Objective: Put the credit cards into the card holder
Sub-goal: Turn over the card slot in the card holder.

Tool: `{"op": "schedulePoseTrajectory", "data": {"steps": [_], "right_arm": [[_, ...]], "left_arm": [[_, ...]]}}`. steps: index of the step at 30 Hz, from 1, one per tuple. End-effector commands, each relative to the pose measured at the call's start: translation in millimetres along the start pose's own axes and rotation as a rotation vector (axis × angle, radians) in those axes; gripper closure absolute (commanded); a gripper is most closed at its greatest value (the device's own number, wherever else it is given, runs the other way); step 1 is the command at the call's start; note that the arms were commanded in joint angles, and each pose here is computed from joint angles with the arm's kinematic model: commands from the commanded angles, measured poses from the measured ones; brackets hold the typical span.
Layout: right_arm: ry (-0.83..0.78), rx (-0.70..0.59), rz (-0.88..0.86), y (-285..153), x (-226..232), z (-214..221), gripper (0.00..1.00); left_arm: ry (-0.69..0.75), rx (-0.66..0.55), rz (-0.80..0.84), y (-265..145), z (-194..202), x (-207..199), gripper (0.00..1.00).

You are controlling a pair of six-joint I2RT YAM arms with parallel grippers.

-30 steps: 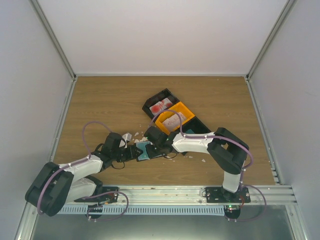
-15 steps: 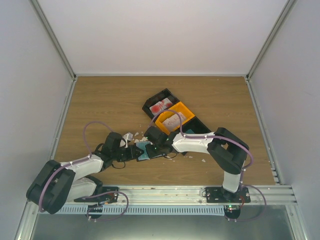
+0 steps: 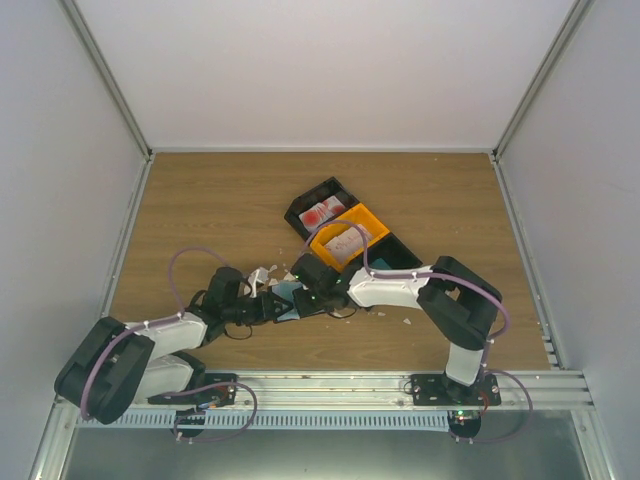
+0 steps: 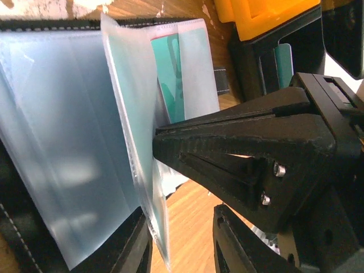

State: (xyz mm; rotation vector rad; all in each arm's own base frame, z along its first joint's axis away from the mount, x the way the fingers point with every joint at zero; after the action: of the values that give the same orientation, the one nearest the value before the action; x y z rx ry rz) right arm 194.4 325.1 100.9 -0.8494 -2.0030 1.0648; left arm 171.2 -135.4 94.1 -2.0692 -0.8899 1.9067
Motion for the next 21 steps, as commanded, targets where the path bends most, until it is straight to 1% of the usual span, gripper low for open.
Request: {"op": "schedulePoseTrajectory", "data": {"steps": [1,5,10,14,19,21], "right_arm": [[0.012,0.012,-0.008,1,0,9,0.99],[0.021,-0.020,-0.017,-6,0,7,0.98],[0.038,-0.103,-0.016,-27,1,2,0.96],[0.054,-0.193,0.044,-52,-3,-8,0.95],[0.080,-0.252,0.110,-77,-13,-12,0.94],[0.092,-0.276,0.127,-88,-20,-14,0.92]], "left_arm": [[-0.006,0.008,0.085,1,2,-6,0.68],[-0.009,0.016,0.084,3,0,-5,0.67],[-0.002,0.023,0.081,6,-2,-6,0.66],[0.020,0.038,0.080,10,-7,-9,0.64],[0.057,0.054,0.109,14,-14,-20,0.61],[0.082,0.058,0.121,15,-17,-26,0.58]]}}
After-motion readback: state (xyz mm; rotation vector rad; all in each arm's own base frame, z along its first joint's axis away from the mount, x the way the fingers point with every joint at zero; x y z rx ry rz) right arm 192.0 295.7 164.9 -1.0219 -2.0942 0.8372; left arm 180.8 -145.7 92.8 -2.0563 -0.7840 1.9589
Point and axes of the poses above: each gripper's point midway between its finger pads, its own y axis out along the fingers, its own x axis along the line the jaws close on, z = x × y, the point moved 9 cm from there along -y, back along the fingers, and after that the axes turned 6 degrees about -y, right-handed, at the moved point
